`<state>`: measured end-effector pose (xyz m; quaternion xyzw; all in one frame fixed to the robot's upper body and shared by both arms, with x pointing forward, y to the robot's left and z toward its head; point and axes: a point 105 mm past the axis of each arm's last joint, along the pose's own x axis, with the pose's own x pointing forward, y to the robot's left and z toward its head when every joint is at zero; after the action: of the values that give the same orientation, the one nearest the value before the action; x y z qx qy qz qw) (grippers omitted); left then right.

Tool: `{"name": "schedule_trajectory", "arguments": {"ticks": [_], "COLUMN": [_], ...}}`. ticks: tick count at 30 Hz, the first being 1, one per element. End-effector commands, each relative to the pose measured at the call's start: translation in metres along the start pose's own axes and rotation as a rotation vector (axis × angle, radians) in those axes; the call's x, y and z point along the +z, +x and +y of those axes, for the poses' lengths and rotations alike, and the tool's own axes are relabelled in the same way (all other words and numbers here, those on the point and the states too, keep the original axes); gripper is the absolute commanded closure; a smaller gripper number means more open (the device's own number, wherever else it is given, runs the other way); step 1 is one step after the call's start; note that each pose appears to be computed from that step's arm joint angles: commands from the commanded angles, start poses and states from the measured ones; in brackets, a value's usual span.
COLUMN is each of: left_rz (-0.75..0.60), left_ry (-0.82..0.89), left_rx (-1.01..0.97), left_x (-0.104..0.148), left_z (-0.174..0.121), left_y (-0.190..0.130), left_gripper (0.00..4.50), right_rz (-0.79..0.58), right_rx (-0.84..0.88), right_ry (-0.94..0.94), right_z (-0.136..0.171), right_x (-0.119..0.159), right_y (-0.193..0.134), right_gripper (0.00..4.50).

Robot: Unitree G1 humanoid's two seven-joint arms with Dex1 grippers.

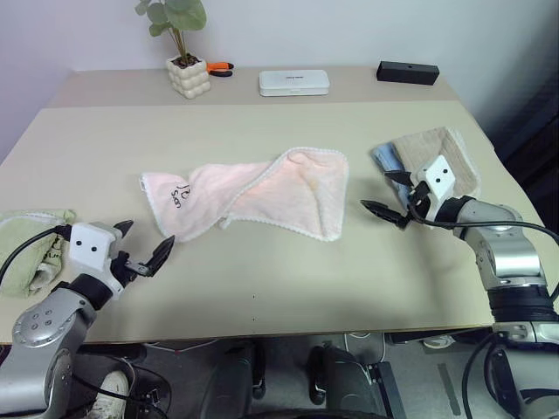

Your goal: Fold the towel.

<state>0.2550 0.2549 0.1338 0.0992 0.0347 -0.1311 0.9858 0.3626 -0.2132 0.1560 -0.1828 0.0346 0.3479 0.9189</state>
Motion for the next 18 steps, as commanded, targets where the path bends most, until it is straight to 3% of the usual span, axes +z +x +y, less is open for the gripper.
{"name": "schedule_trajectory", "arguments": {"ticks": [1, 7, 14, 18], "left_rz": [-0.042, -0.057, -0.041, -0.023], "left_ry": [0.031, 0.031, 0.085, 0.137], "left_rx": [0.009, -0.017, -0.303, -0.349], "left_x": [0.011, 0.014, 0.015, 0.012], "left_z": [0.001, -0.006, -0.068, -0.078], "left_y": [-0.002, 0.004, 0.013, 0.018], "left_gripper": [0.06, 0.06, 0.06, 0.06], "right_rz": [-0.037, -0.04, -0.052, -0.065], "right_rx": [-0.002, -0.005, -0.003, 0.006], "right_ry": [-0.031, -0.036, 0.005, 0.025], "right_z": [-0.003, -0.001, 0.011, 0.018], "right_x": [0.014, 0.014, 0.01, 0.012], "right_y": [0.002, 0.0, 0.002, 0.005], "right_gripper": [0.0, 0.0, 0.0, 0.0]}}
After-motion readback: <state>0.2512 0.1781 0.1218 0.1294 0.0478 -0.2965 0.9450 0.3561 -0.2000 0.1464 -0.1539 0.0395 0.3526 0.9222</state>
